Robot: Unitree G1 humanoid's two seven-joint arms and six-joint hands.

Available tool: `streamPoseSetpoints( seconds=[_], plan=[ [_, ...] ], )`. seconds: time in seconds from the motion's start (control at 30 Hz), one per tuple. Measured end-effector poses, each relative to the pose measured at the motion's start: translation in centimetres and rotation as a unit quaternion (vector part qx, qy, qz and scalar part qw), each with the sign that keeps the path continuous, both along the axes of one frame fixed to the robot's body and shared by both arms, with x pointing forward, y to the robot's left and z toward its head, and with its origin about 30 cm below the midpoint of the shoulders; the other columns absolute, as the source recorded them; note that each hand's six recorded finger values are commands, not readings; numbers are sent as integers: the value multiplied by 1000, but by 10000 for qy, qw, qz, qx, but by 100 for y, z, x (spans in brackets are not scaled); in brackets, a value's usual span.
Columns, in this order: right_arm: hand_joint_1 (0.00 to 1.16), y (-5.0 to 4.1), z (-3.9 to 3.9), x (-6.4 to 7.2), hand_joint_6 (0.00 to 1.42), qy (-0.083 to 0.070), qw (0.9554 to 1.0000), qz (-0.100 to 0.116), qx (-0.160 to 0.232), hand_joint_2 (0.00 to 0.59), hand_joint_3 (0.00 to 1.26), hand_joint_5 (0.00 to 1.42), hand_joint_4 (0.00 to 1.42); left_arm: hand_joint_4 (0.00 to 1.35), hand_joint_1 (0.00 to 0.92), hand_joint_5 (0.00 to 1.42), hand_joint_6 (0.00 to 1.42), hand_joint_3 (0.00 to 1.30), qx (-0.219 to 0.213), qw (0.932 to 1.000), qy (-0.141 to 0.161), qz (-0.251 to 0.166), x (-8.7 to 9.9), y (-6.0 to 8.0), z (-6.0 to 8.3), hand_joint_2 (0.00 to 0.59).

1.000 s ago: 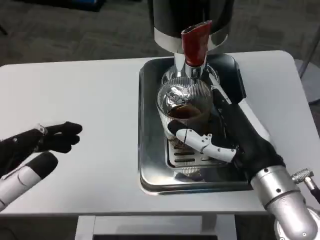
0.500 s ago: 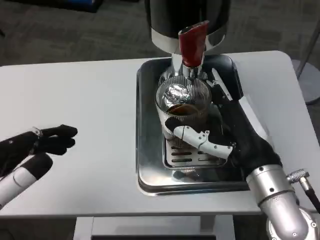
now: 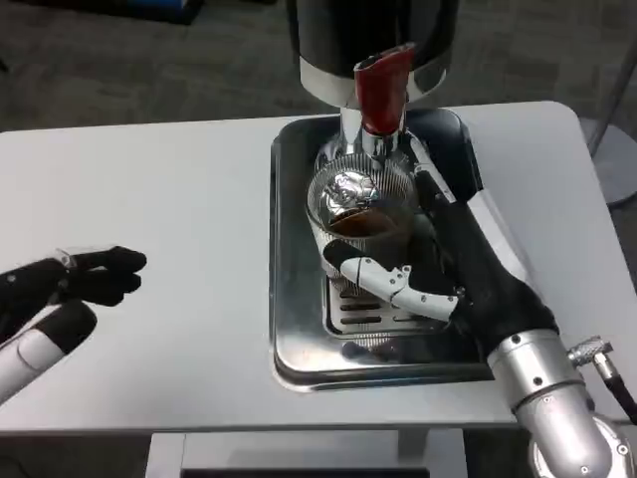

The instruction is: Grasp the cup under the faucet to collect the drink, then remove the cup.

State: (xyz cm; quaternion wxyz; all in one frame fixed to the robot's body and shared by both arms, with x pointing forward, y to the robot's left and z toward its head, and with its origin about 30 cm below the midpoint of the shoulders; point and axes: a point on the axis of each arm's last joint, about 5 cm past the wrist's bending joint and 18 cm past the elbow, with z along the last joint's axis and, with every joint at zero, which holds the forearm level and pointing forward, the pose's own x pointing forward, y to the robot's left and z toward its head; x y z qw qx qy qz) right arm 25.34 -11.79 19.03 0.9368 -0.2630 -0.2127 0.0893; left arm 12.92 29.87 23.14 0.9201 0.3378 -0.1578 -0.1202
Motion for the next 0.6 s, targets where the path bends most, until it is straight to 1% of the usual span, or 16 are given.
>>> streamPoseSetpoints(
  seconds=[0.3, 0.43, 0.47, 0.53, 0.6],
  plan=[
    [683, 15, -7, -6, 404, -36, 10000, -22, -83, 224, 100, 365, 255, 308, 0, 288, 165, 316, 39, 10000, -5, 41, -15, 17, 14, 83],
    [700, 16, -9, -8, 469, -76, 9998, -66, -163, 217, 156, 417, 310, 314, 0, 288, 165, 317, 59, 10000, 7, 52, -24, 26, 19, 84],
    [702, 32, -15, -14, 487, -79, 9998, -40, -195, 217, 175, 431, 326, 315, 0, 288, 164, 317, 63, 10000, 14, 61, -29, 29, 18, 84],
    [707, 36, -16, -15, 513, -102, 9996, -58, -239, 219, 213, 462, 362, 316, 0, 289, 164, 317, 67, 9999, 20, 72, -34, 33, 18, 84],
    [713, 43, -17, -18, 568, -127, 9996, -83, -254, 221, 245, 502, 402, 317, 0, 289, 164, 317, 72, 9999, 23, 88, -41, 39, 19, 84]
  ],
)
